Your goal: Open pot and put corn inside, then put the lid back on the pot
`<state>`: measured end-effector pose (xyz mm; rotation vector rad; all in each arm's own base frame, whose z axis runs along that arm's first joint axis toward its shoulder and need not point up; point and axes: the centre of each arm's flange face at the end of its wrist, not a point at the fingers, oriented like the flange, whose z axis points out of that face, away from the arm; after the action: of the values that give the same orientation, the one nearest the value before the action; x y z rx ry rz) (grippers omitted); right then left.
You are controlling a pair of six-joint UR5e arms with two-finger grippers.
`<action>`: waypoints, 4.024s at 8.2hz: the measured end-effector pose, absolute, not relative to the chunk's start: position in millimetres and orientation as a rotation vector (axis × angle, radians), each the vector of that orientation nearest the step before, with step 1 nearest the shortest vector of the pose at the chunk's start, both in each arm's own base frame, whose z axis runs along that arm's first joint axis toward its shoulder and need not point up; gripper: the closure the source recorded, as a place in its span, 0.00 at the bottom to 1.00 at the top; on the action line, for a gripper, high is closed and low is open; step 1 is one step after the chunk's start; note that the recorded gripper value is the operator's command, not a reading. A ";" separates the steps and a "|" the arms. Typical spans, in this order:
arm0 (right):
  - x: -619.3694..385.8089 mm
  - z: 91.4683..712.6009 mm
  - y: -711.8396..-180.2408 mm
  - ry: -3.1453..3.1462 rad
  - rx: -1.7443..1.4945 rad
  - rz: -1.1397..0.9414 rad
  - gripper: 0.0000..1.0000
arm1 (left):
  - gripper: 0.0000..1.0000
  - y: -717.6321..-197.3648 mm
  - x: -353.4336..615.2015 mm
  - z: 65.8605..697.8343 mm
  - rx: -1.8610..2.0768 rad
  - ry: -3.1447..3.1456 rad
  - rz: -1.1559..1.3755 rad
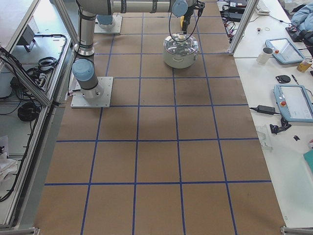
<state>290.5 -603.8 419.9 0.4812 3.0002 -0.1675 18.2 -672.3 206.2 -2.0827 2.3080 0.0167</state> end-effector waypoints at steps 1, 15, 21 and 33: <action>293.0 404.6 -605.9 3.010 0.497 -0.140 0.00 | 0.00 -672.6 18.3 203.0 -2.082 2.306 0.022; 297.1 345.4 -607.9 3.019 0.568 0.010 0.63 | 1.00 -675.9 10.1 243.2 -2.172 2.304 -0.133; 297.0 364.7 -605.7 3.005 0.538 -0.022 0.80 | 1.00 -663.5 -41.7 310.9 -2.128 2.412 -0.275; -14.4 498.5 -556.6 3.135 -0.229 0.110 0.85 | 1.00 -570.9 -333.9 364.5 -2.152 2.649 -0.364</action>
<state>-14.4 -556.6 498.5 -0.2294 3.1347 0.1104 -333.9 -570.9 364.5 -2.1516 2.6490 -0.3639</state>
